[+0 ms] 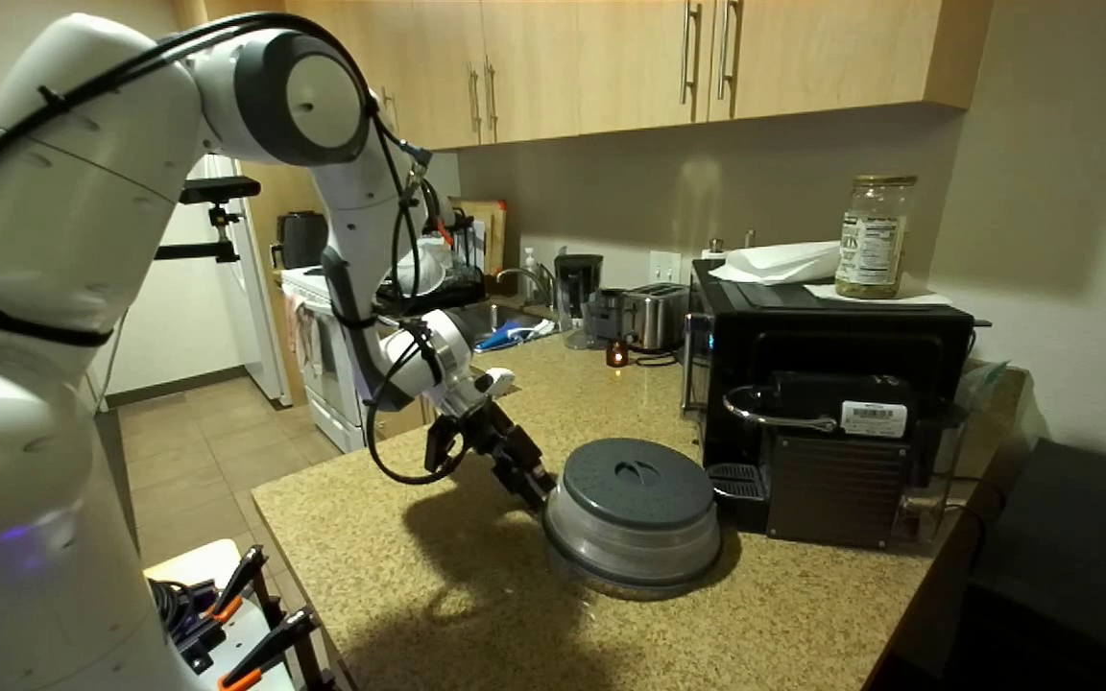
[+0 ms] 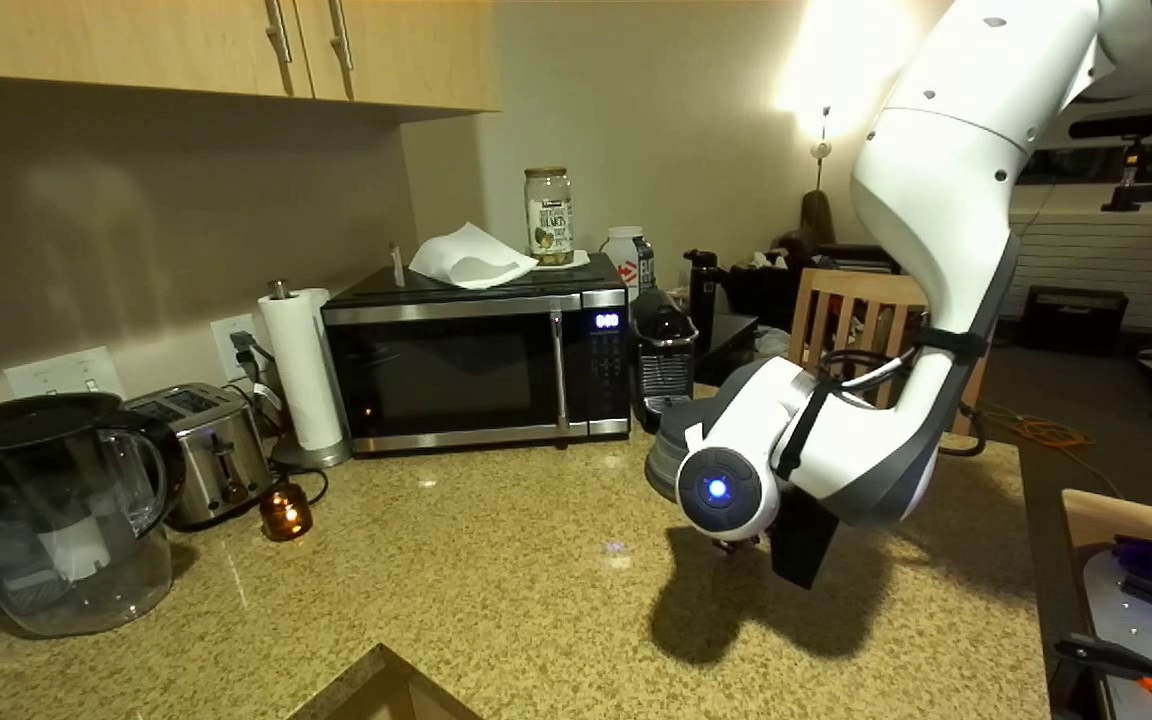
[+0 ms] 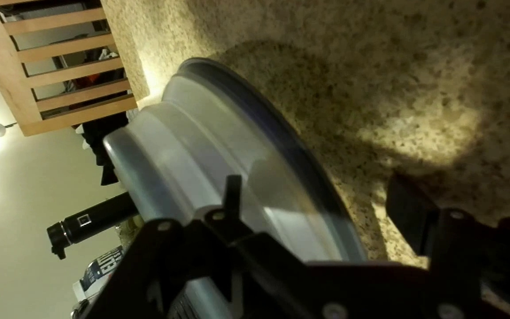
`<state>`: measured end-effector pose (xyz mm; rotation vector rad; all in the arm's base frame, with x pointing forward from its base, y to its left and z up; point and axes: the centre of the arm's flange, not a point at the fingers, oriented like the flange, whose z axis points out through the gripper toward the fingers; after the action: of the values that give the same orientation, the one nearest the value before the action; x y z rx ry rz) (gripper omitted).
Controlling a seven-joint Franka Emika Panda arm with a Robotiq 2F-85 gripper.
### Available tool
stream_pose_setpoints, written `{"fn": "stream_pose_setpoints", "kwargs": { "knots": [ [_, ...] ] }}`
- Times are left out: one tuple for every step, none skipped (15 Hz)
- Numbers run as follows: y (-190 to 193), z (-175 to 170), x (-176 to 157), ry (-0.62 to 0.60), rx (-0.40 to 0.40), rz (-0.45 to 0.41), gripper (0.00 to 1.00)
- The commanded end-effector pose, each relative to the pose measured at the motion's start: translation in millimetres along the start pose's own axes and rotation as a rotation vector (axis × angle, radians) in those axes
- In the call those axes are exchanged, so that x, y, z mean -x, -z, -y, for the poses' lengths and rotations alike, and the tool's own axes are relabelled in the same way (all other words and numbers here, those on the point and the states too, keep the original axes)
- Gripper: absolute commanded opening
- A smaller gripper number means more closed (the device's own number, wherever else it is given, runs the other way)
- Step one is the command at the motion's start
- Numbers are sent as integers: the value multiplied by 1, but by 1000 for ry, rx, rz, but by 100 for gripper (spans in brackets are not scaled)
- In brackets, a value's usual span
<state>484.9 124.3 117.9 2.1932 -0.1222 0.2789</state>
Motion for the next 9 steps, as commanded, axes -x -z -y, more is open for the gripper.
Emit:
{"fn": "stream_pose_setpoints", "kwargs": {
  "knots": [
    [9, -14, -3, 9, -97, 32, 100],
    [11, -18, -6, 4, -117, 39, 100],
    [15, -21, -9, -2, -149, 46, 100],
    [21, -25, -12, -7, -190, 49, 100],
    [25, -28, -15, -17, -221, 53, 100],
    [30, -32, -18, -26, -248, 58, 100],
    [33, -36, -21, -37, -270, 67, 100],
    [35, -41, -24, -48, -287, 79, 100],
    [36, -46, -27, -58, -301, 91, 100]
  ]
}}
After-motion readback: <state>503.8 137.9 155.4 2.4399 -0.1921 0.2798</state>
